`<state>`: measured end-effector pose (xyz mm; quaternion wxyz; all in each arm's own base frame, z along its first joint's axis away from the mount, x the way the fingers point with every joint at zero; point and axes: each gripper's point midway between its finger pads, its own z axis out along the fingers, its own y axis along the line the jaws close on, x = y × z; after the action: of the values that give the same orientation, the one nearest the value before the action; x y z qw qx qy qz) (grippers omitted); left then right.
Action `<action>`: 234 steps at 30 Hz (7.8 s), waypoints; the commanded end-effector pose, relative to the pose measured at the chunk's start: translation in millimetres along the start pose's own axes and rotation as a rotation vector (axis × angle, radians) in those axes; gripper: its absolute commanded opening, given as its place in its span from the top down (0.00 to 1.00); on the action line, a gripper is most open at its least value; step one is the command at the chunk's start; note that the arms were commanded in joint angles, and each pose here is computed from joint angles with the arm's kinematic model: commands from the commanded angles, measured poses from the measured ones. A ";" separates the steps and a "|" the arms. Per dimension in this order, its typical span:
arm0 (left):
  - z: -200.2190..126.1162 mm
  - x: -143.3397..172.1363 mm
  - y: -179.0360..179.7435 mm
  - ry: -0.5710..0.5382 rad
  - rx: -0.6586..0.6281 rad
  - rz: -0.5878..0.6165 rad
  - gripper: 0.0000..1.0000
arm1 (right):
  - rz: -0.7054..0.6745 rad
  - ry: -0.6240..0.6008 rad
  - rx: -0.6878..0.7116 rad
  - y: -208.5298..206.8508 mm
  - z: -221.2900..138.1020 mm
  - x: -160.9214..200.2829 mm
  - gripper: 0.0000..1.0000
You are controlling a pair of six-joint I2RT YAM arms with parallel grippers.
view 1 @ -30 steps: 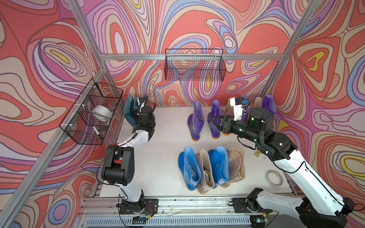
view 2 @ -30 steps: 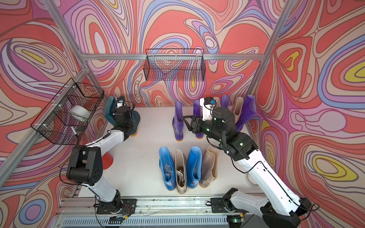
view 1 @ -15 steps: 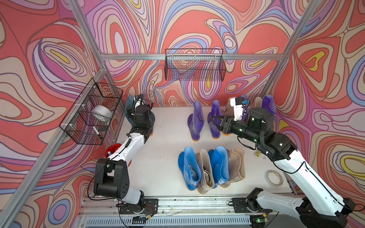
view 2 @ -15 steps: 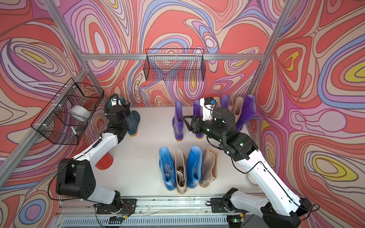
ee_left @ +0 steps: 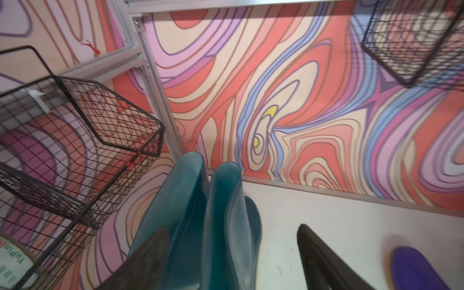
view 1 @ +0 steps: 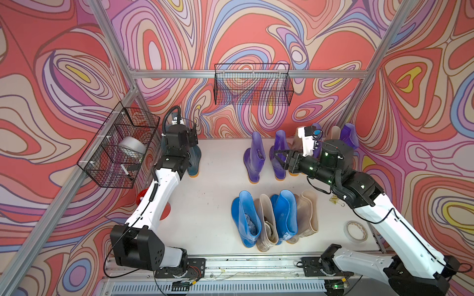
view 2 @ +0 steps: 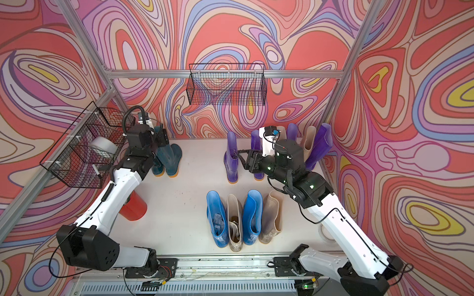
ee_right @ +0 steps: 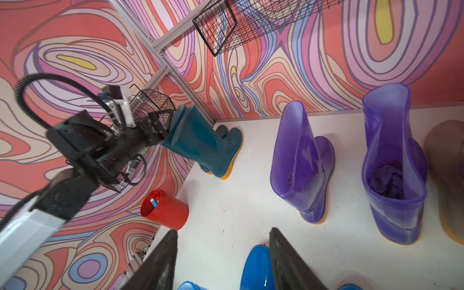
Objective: Match and arrange rain boots in pairs
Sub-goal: Pair a pair of rain boots at the corner of the board, then pick up the rain boot at the center of the board, then place the rain boot at the center of the board, then pick up the rain boot at the center of the board.
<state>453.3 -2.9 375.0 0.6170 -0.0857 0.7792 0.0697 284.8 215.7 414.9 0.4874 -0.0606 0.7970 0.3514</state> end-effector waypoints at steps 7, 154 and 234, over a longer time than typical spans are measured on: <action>-59.3 21.9 -73.6 0.374 0.292 -0.031 0.26 | -0.097 0.016 0.322 -58.0 3.0 0.6 0.35; 45.1 31.2 -98.0 0.402 0.257 0.203 1.00 | 0.039 0.093 0.509 -145.6 -13.4 24.7 0.32; -119.9 34.5 -112.5 0.380 0.581 -0.075 0.28 | -0.198 0.484 0.650 -213.4 156.7 -2.6 0.50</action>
<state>363.1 -140.3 357.6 0.4470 0.0604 0.8729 -0.1860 497.5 158.4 269.2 0.3226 -0.0634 0.9443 0.0143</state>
